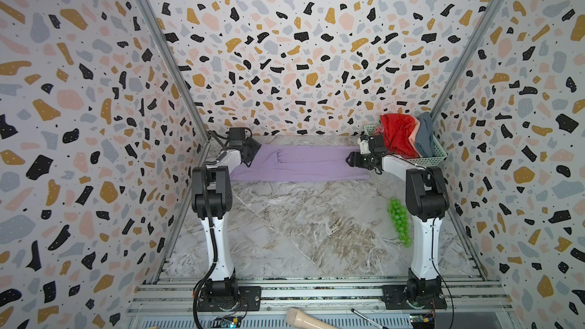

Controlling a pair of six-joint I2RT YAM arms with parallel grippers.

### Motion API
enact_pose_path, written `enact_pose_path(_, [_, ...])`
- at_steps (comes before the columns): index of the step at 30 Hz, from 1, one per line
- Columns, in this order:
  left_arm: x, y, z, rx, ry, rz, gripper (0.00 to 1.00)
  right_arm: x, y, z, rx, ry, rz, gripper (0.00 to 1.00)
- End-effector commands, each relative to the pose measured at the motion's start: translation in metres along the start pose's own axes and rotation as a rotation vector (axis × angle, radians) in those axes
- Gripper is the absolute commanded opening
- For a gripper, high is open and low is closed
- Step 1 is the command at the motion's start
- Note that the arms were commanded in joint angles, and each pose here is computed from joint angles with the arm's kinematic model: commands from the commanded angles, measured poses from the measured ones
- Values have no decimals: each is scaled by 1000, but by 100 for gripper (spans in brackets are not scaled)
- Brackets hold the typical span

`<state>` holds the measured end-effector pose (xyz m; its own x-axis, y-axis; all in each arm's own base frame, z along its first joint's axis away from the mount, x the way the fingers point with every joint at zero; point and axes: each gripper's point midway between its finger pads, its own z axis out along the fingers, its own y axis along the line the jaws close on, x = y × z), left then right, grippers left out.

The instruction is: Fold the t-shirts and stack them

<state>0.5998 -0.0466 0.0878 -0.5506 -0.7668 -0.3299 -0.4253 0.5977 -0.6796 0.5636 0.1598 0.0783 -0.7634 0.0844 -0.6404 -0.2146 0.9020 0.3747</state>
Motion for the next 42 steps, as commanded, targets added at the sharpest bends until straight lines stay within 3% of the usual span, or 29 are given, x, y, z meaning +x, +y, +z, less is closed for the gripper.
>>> enact_pose_path(1, [40,13,-9,-97,61,68,54,-41,21,-4,-57,-111,2,69])
enact_pose_path(9, [73,47,4,-146,128,60,55,-13,31,32,-67,-65,-35,68])
enact_pose_path(16, [57,71,19,-186,149,98,55,54,43,38,-89,67,-26,64])
enact_pose_path(22, [44,74,41,-197,176,126,55,150,71,-4,-102,226,-15,61])
enact_pose_path(26, [41,44,60,-91,198,135,55,224,113,-46,-116,334,-87,61])
enact_pose_path(29, [50,7,70,10,229,194,55,257,167,-73,-173,374,-181,64])
enact_pose_path(35, [81,-72,61,227,307,347,55,254,247,-105,-297,315,-287,66])
enact_pose_path(42, [71,-64,19,127,246,400,57,211,261,-120,-265,166,-369,71])
